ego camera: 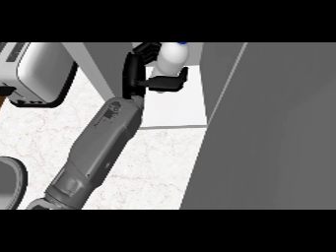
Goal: Pick up the bottled water, place it into the cabinet and close the cabinet
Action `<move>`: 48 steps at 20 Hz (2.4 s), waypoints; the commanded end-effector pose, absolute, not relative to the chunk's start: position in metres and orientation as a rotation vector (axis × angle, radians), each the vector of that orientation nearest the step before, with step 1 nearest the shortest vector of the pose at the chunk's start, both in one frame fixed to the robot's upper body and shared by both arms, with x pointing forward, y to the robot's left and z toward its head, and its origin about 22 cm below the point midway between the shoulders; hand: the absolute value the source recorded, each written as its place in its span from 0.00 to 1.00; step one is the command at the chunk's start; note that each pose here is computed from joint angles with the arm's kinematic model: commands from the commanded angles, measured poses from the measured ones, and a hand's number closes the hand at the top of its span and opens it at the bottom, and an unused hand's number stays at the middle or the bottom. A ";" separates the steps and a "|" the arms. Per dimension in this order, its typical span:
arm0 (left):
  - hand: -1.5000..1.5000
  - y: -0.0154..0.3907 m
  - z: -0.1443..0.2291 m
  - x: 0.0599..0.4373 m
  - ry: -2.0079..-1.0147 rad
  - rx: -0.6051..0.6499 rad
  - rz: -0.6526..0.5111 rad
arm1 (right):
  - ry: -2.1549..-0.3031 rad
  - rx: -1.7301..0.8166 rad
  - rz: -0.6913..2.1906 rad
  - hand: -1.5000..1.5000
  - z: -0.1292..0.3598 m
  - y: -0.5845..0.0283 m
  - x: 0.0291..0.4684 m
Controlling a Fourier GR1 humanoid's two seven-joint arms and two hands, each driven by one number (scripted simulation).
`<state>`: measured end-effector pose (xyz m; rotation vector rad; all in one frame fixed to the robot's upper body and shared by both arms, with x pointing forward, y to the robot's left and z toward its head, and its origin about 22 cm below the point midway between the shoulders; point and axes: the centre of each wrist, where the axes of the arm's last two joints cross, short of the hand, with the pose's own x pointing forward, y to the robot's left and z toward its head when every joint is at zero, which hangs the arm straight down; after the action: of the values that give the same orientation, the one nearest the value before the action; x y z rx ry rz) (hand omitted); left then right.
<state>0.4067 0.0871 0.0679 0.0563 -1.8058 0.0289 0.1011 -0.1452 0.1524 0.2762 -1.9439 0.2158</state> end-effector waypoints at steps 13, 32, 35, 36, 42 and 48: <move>1.00 0.101 0.039 0.430 -1.711 0.356 -0.065 | -1.993 0.305 0.202 0.00 0.171 -0.154 0.088; 0.00 0.111 0.006 0.420 -1.657 0.649 -0.192 | -1.995 0.323 0.206 0.00 0.160 -0.153 0.090; 0.00 0.122 0.014 0.427 -1.647 0.672 -0.201 | -2.002 0.327 0.233 0.00 0.162 -0.156 0.093; 0.00 0.115 0.021 0.429 -1.649 0.679 -0.173 | -2.010 0.353 0.226 0.00 0.169 -0.160 0.089; 0.00 0.121 0.006 0.422 -1.667 0.656 -0.170 | -1.997 0.338 0.241 0.00 0.165 -0.160 0.090; 0.00 0.107 0.014 0.423 -1.779 0.490 -0.169 | -1.993 0.363 0.238 0.00 0.166 -0.157 0.089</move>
<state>0.4212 0.1111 0.0090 0.5704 -1.7141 -0.1618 0.1001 -0.1543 0.1532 0.3116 -1.9821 0.2416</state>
